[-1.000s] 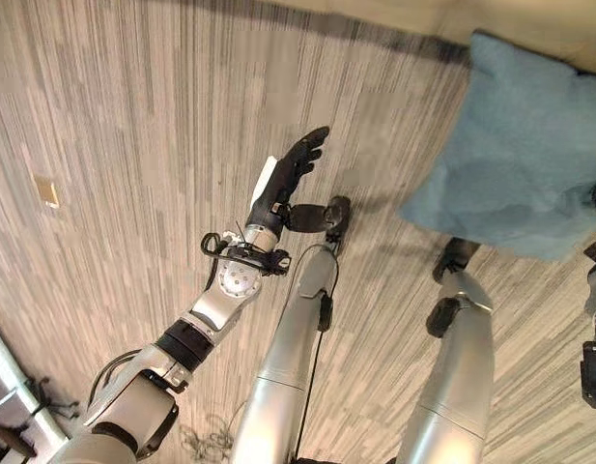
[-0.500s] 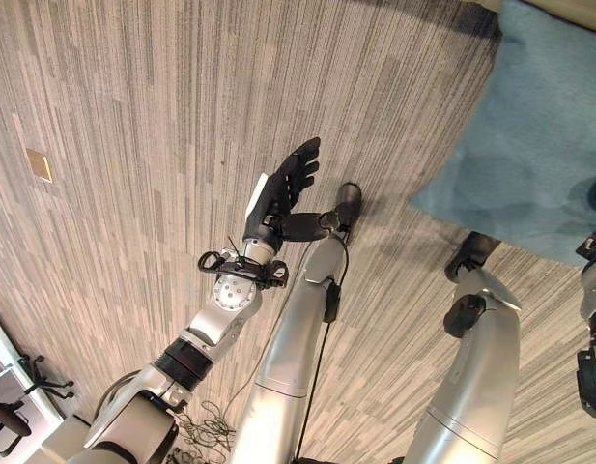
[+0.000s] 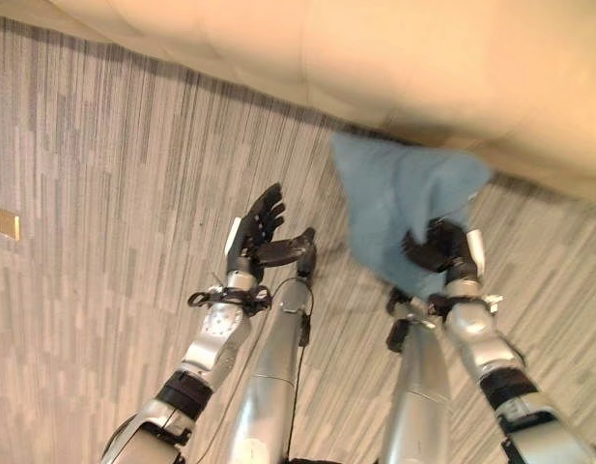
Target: Pick up all the scattered cushions and arrange them neatly on the sofa.
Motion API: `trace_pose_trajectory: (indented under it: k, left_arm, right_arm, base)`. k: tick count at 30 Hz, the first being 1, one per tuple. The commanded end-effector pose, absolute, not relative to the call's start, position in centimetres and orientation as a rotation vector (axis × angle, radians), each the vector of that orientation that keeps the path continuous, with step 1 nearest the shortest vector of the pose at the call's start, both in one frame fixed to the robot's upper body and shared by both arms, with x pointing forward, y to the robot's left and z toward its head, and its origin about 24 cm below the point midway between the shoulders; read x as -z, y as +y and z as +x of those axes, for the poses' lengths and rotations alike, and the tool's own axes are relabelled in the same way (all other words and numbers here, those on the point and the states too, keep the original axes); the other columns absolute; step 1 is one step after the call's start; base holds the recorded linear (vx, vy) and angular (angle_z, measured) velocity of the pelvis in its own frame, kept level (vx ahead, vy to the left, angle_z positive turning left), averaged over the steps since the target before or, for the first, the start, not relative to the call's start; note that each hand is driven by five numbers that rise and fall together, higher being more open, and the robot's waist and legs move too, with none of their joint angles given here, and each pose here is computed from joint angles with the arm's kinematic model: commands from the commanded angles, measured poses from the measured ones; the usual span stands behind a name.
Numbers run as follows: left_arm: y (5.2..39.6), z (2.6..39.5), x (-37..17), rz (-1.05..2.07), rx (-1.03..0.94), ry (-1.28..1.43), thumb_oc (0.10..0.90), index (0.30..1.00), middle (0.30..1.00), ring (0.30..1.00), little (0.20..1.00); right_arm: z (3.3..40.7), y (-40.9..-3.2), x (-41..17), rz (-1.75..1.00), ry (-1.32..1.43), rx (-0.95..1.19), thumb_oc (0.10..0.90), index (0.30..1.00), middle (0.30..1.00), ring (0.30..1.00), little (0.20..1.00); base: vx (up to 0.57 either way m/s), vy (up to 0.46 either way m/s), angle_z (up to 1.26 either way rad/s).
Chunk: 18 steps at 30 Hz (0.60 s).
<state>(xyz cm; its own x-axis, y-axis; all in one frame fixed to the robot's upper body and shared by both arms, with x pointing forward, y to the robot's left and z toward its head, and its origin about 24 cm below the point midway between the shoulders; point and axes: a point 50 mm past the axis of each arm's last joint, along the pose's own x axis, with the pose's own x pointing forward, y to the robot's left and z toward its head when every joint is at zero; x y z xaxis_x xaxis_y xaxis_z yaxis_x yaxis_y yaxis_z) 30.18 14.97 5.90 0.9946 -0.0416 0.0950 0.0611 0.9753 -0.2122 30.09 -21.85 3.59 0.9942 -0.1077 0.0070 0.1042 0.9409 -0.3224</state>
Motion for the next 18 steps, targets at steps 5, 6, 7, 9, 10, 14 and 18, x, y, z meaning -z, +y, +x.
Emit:
trace_pose_trajectory:
  k: [5, 6, 7, 9, 10, 14, 18]
  left_arm:
    - [20.8, 27.3, -3.9, -0.106, -0.086, -0.07, 0.8, 0.9, 0.9, 0.9, 0.9]
    - [22.7, 26.8, -3.6, 0.007, -0.144, -0.058, 0.8, 0.9, 0.9, 0.9, 0.9]
    - [23.8, 26.7, -4.1, 0.1, -0.173, -0.073, 0.8, 0.9, 0.9, 0.9, 0.9]
    - [27.1, 25.3, -4.9, 0.208, -0.304, -0.105, 0.8, 0.9, 0.9, 0.9, 0.9]
    - [28.2, 25.0, -5.1, 0.23, -0.35, -0.105, 0.8, 0.9, 0.9, 0.9, 0.9]
    - [31.3, 23.2, -5.2, 0.201, -0.506, -0.1, 0.8, 0.9, 0.9, 0.9, 0.9]
    - [33.0, 21.5, -4.1, 0.064, -0.647, -0.082, 0.8, 0.9, 0.9, 0.9, 0.9]
  right_arm:
    - [26.6, -19.9, -9.8, -0.416, -0.358, -0.117, 0.4, 0.3, 0.3, 0.3, 0.3]
    - [25.8, -20.3, -10.6, -0.359, -0.382, -0.139, 0.4, 0.3, 0.3, 0.3, 0.3]
    - [25.5, -20.6, -11.5, -0.371, -0.413, -0.145, 0.4, 0.3, 0.3, 0.3, 0.3]
    - [23.8, -21.3, -13.7, -0.392, -0.497, -0.19, 0.4, 0.3, 0.3, 0.3, 0.3]
    - [23.5, -21.6, -14.1, -0.379, -0.503, -0.198, 0.4, 0.3, 0.3, 0.3, 0.3]
    - [22.8, -22.0, -15.1, -0.347, -0.527, -0.222, 0.4, 0.3, 0.3, 0.3, 0.3]
    - [22.3, -21.5, -15.0, -0.202, -0.52, -0.257, 0.4, 0.3, 0.3, 0.3, 0.3]
  base:
    - [0.15, -0.024, 0.08]
    - [0.18, -0.022, 0.03]
    - [0.23, -0.017, 0.07]
    - [0.22, -0.021, 0.15]
    - [0.17, -0.017, 0.13]
    - [0.13, -0.013, 0.04]
    - [0.08, -0.001, -0.05]
